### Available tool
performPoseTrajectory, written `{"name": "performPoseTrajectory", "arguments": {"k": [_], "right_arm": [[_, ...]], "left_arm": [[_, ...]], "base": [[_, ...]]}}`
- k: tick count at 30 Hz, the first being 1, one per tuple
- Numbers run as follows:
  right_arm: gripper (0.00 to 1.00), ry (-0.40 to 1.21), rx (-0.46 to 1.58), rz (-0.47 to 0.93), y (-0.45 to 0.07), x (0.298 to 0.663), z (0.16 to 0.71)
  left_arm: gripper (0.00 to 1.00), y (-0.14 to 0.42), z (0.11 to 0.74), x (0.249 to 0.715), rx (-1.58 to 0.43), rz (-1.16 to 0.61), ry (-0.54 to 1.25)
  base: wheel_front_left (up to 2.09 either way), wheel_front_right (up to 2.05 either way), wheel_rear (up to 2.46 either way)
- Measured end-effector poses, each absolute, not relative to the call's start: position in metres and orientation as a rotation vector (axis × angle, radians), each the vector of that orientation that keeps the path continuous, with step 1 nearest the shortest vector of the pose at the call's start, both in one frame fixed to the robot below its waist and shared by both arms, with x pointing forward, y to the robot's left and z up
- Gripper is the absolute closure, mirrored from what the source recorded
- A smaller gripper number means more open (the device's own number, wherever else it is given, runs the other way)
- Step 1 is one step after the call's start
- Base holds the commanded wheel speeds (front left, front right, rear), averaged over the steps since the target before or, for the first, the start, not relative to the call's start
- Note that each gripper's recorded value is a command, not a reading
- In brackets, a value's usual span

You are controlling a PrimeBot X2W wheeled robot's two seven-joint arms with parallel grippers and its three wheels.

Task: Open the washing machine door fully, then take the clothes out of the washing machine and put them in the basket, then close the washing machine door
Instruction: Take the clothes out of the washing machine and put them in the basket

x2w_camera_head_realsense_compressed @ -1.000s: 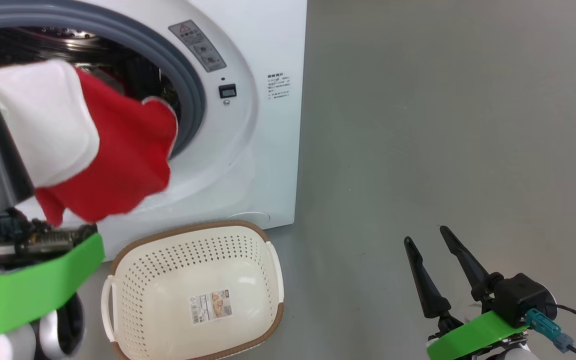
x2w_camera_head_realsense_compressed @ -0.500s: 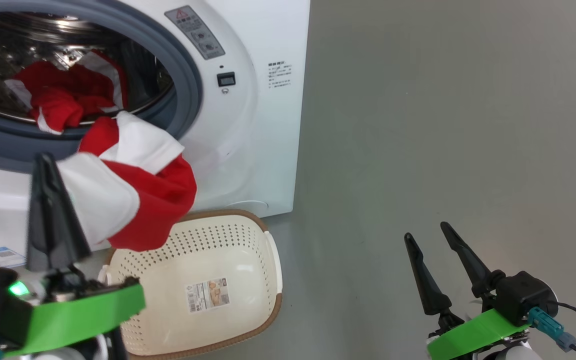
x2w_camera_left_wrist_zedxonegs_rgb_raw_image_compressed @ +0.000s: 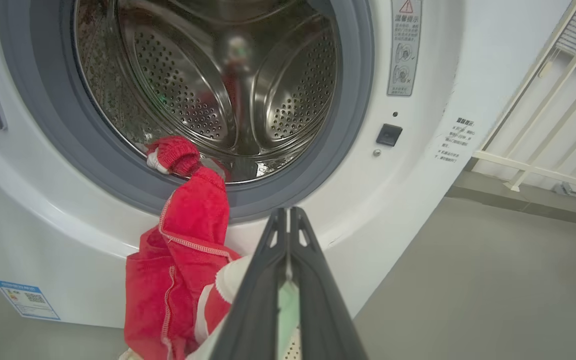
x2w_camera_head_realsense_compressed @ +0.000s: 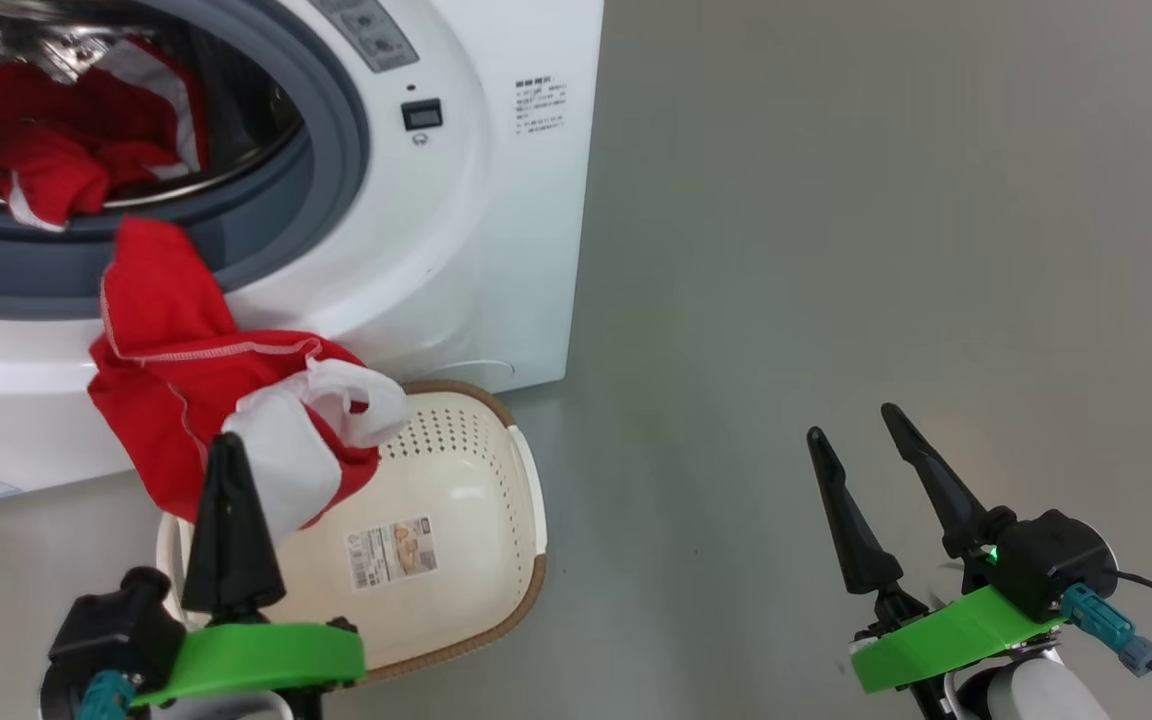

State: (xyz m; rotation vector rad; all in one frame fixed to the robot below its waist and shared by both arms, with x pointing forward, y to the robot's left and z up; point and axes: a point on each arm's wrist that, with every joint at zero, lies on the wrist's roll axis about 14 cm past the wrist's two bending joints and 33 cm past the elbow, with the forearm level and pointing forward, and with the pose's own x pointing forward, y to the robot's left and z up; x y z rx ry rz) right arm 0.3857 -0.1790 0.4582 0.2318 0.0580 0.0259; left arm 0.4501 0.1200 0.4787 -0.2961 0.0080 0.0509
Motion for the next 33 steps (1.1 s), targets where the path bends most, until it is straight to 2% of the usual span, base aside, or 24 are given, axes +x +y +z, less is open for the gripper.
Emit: {"name": "performPoseTrajectory", "arguments": {"k": [18, 33], "right_arm": [[0.00, 0.115, 0.233, -0.009, -0.191, 0.412, 0.431], [0.00, 0.174, 0.206, -0.051, -0.209, 0.439, 0.395]], "left_arm": [[1.00, 0.113, 0.347, 0.478, -0.294, 0.058, 0.341], [1.00, 0.093, 0.227, 0.473, -0.280, 0.053, 0.659]], "base": [[0.00, 0.00, 0.00], [0.00, 0.00, 0.00]]}}
